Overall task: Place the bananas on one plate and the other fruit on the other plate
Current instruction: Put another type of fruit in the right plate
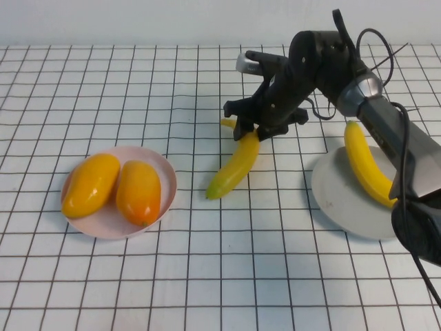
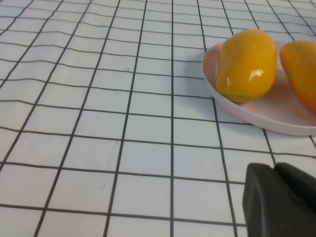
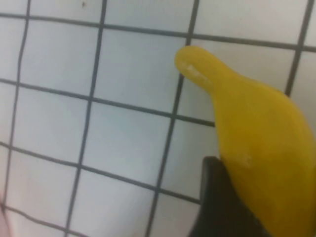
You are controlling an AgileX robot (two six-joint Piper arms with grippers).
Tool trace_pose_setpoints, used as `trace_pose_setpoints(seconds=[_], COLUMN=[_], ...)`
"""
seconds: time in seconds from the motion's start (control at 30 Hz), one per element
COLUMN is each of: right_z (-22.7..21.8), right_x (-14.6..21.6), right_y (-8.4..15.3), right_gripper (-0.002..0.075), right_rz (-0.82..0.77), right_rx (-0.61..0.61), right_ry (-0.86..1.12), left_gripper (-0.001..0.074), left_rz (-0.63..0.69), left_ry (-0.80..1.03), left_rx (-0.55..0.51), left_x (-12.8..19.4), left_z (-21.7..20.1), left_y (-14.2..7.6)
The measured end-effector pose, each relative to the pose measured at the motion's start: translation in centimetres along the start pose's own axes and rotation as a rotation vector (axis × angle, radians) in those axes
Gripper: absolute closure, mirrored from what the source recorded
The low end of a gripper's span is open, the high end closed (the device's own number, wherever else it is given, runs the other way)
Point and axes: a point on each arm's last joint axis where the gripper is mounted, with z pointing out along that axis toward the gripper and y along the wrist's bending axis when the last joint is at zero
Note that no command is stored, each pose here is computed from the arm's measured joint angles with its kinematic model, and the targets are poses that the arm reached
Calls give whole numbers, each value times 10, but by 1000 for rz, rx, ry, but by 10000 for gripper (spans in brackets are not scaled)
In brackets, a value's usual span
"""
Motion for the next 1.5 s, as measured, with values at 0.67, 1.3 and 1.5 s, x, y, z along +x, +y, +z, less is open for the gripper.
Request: trace_pose_setpoints(seconds=[0.67,1.3,1.5], right_z=[-119,-120,-103], right_x=[12,67,68], right_y=[-3,-57,-66], right_gripper=[402,402,277], right_rz=[-373,-576,-600], right_rx=[262,358,392], right_ry=[-10,154,203], left_gripper=[739,739,739], left_rz=[-1,-1,-1], left_ry=[0,0,0], left_rx=[1,1,1], left_x=[0,0,0], left_z=[0,0,0], left_y=[0,0,0])
